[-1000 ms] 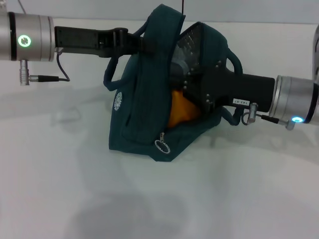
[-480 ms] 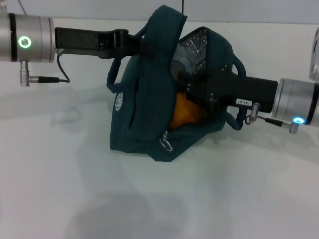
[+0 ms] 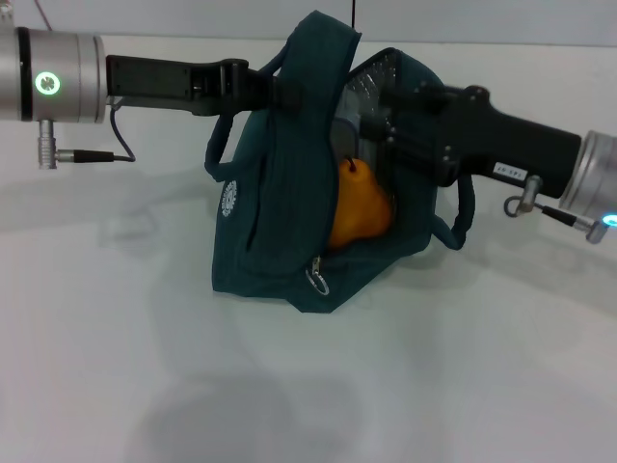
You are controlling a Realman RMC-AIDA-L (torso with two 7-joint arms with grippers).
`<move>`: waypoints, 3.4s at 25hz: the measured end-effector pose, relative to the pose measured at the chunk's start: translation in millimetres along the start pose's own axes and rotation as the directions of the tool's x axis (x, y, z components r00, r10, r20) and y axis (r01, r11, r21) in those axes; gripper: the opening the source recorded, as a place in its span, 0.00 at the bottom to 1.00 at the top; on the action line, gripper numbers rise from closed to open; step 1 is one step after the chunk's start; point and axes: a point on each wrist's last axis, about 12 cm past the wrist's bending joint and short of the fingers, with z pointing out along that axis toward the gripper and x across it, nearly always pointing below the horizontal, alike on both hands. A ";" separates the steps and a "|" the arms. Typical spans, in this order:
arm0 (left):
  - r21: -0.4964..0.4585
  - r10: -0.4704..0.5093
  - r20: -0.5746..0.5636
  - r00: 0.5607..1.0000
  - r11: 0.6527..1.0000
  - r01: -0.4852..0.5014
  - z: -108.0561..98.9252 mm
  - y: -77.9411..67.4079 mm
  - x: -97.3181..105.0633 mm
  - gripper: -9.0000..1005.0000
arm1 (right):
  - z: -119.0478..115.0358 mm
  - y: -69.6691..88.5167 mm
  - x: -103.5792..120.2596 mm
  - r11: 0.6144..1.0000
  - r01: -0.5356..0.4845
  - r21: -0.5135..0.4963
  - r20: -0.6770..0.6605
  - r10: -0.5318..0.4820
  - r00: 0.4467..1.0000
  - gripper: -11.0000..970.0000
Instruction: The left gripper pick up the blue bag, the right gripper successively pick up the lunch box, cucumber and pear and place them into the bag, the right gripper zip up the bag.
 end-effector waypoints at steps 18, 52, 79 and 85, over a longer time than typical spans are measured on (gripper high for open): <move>0.000 -0.011 0.007 1.000 1.000 0.011 -3.1 2.1 2.9 0.12 | -121.8 6.9 54.0 0.917 -0.056 0.395 0.104 0.016 0.994 0.73; 0.022 -0.102 -0.007 0.995 0.995 0.102 -16.7 13.7 33.1 0.13 | -107.1 -2.8 -0.9 0.896 0.092 0.435 0.320 -0.250 0.914 0.72; 0.112 -0.093 -0.005 0.996 0.989 0.093 -6.4 15.4 49.5 0.13 | -131.7 16.4 14.6 0.955 -0.266 0.132 0.258 0.226 0.939 0.72; 0.126 -0.074 -0.001 0.997 0.989 0.074 -2.8 13.0 47.8 0.13 | -141.6 29.2 -2.2 0.977 -0.214 0.010 0.390 0.194 0.900 0.72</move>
